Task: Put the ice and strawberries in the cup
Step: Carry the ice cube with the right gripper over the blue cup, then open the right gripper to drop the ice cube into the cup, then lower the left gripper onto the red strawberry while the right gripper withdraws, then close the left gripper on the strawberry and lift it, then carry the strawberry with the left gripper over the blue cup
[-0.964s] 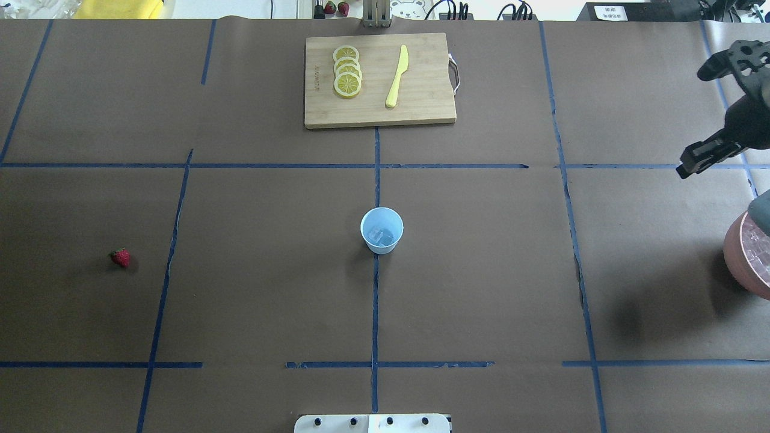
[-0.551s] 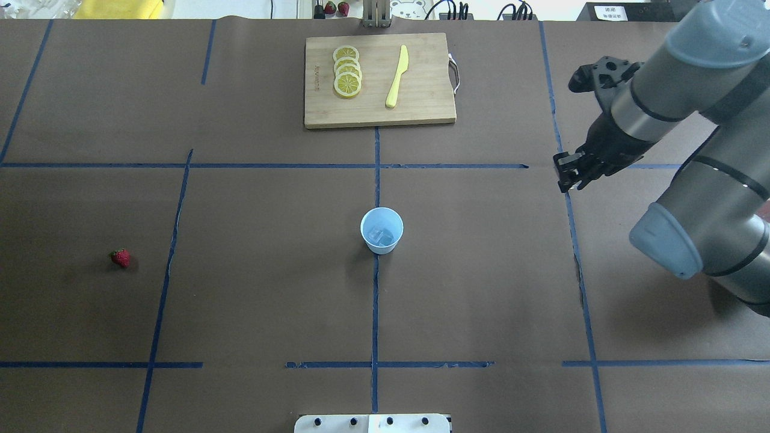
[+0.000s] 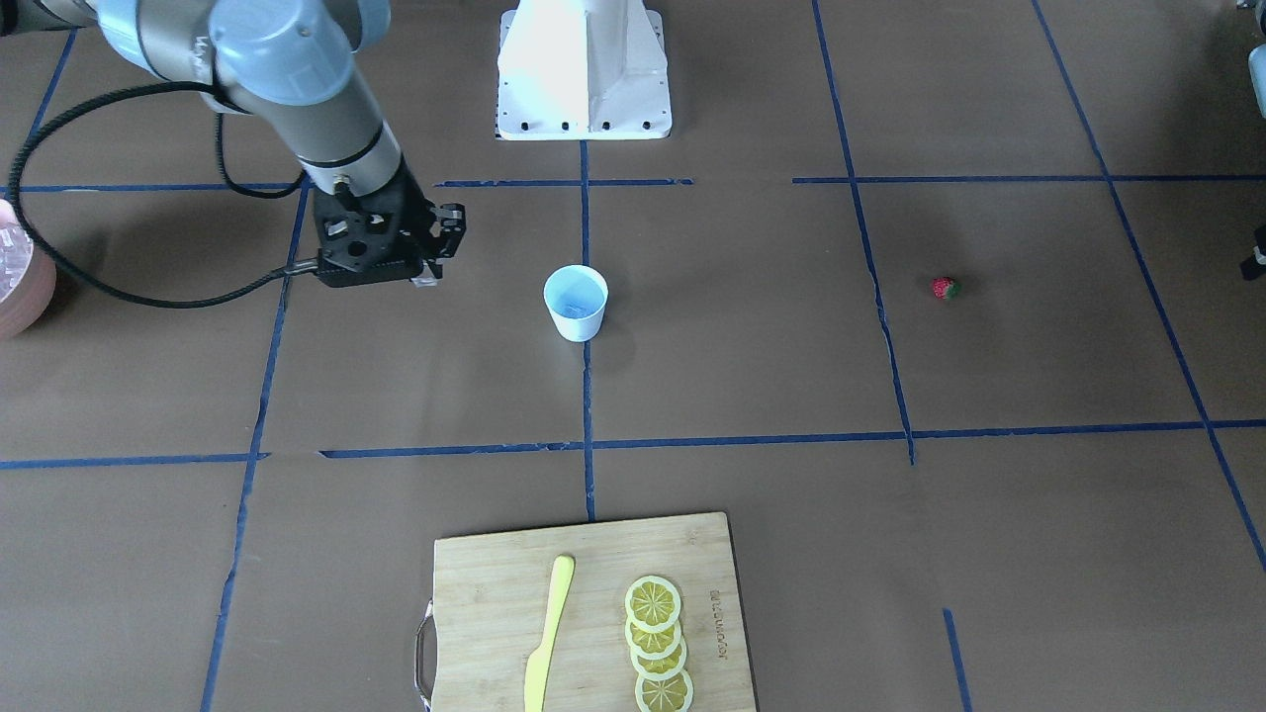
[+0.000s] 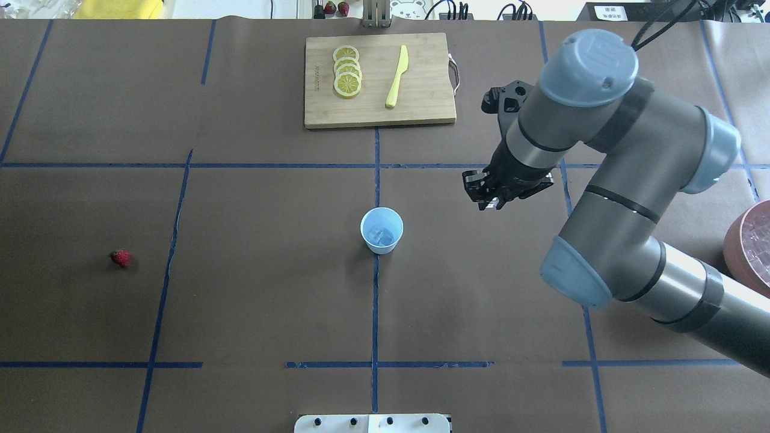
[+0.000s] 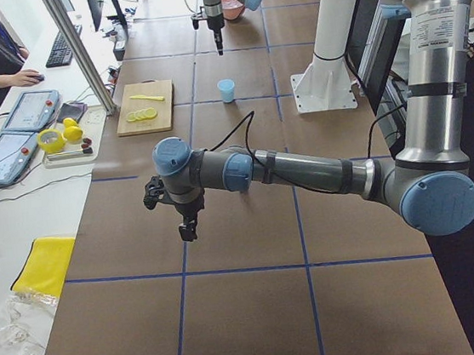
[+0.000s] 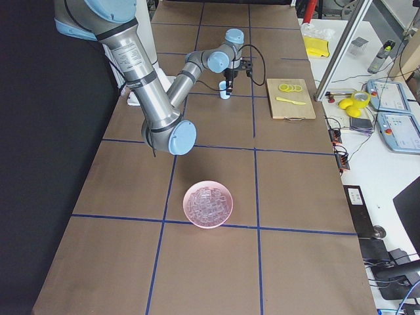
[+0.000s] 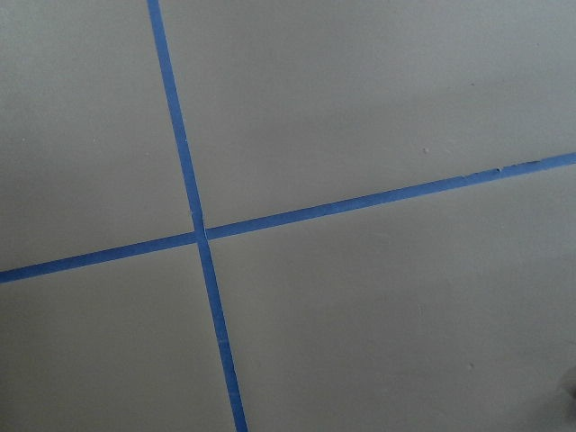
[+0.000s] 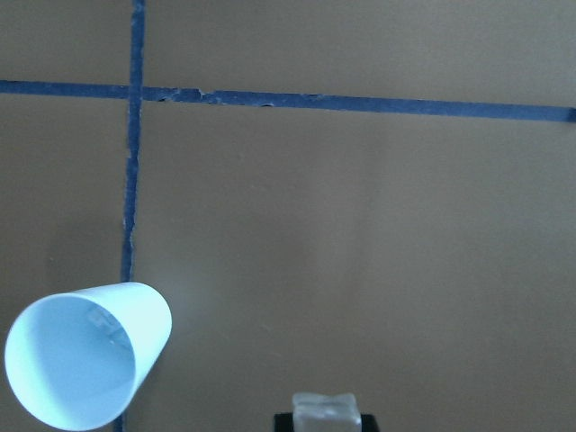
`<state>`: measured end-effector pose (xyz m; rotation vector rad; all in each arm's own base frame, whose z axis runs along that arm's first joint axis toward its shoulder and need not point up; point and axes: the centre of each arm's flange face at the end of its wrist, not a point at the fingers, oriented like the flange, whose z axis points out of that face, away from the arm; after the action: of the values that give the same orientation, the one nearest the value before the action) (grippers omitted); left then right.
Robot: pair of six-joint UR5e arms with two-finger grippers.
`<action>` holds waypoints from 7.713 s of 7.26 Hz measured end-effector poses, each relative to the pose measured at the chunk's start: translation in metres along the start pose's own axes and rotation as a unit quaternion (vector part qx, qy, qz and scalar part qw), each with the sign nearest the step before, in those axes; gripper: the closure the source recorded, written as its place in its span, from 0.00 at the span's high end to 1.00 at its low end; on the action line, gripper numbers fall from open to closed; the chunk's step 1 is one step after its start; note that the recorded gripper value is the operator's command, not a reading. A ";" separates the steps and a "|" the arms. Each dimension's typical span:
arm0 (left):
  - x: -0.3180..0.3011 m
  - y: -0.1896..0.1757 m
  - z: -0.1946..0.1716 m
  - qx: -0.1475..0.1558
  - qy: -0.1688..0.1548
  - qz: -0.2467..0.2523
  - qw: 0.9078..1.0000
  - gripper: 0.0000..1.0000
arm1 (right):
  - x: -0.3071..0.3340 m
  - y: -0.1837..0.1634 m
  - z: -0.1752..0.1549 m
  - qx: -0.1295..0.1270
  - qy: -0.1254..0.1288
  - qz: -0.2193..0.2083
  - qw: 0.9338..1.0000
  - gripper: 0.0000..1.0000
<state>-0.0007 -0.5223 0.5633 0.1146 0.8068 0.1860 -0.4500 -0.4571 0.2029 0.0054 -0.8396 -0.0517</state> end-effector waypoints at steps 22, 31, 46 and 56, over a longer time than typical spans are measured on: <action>0.093 -0.013 0.042 0.019 0.016 -0.044 0.999 1.00 | -0.027 -0.008 -0.032 0.058 -0.020 0.026 0.998 1.00; 0.258 0.083 0.171 0.072 -0.024 -0.152 0.986 1.00 | 0.143 -0.001 -0.055 0.067 0.019 -0.041 0.997 1.00; 0.277 0.087 0.205 0.056 -0.028 -0.144 0.988 0.55 | 0.148 -0.002 -0.055 0.066 0.020 -0.040 0.997 1.00; 0.395 0.025 0.086 0.059 -0.046 -0.168 0.983 0.02 | 0.179 -0.003 -0.072 0.077 0.026 -0.036 0.996 1.00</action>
<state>0.3263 -0.4180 0.3479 0.0960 0.7323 -0.1844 -0.2772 -0.4694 0.2881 0.1809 -0.7905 -0.0555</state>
